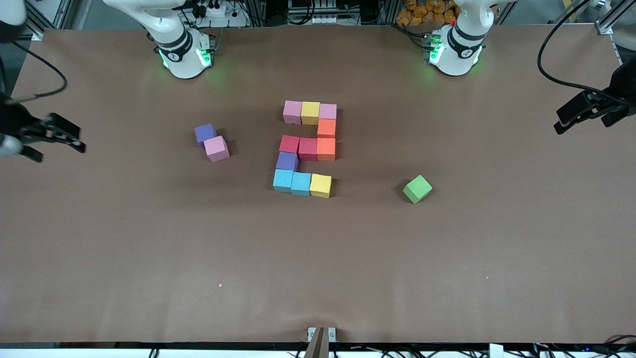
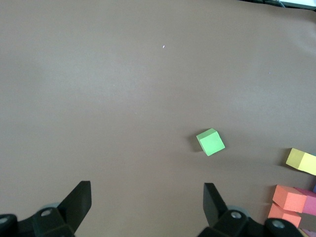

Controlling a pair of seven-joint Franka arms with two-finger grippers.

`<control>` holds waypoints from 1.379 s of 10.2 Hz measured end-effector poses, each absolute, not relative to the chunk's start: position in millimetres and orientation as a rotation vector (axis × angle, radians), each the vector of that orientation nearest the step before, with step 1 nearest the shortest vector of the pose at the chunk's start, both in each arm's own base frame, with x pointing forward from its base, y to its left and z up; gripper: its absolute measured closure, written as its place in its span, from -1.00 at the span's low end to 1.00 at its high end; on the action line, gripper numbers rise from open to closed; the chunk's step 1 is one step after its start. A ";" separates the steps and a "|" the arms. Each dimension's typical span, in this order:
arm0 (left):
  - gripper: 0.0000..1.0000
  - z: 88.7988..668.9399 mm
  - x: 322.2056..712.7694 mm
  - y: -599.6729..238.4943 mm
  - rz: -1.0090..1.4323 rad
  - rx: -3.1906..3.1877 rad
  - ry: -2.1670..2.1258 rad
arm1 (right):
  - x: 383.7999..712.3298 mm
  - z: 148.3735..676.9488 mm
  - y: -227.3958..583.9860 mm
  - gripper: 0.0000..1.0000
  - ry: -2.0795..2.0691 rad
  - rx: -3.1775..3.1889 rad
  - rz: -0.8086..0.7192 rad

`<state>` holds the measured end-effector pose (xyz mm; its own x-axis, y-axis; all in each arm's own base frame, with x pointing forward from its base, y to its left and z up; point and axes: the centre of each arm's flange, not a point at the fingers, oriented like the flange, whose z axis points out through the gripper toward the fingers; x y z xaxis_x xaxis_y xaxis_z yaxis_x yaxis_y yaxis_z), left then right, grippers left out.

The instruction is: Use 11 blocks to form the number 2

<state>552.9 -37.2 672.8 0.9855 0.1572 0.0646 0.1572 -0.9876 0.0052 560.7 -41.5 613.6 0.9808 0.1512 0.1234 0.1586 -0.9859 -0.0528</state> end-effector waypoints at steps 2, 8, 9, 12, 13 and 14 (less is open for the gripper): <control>-1.00 669.9 550.5 -39.0 0.090 3.139 0.169 | 549.4 622.8 -60.4 -1.00 -0.185 -3.076 -0.155; -1.00 667.5 550.3 -35.0 0.081 3.147 0.039 | 543.8 618.8 -47.1 -1.00 -0.132 -3.186 -0.036; -1.00 667.5 550.2 -35.8 0.081 3.147 0.036 | 544.0 617.4 -45.3 -1.00 -0.125 -3.183 -0.027; -1.00 666.1 549.8 -42.4 0.077 3.147 0.017 | 547.0 611.6 -42.1 -1.00 -0.117 -3.155 -0.015; -1.00 664.8 549.9 -42.1 0.072 3.148 0.018 | 547.5 610.8 -40.6 -1.00 -0.120 -3.149 -0.014; -1.00 663.3 550.1 -41.9 0.067 3.148 0.019 | 547.8 610.4 -39.1 -1.00 -0.119 -3.138 -0.014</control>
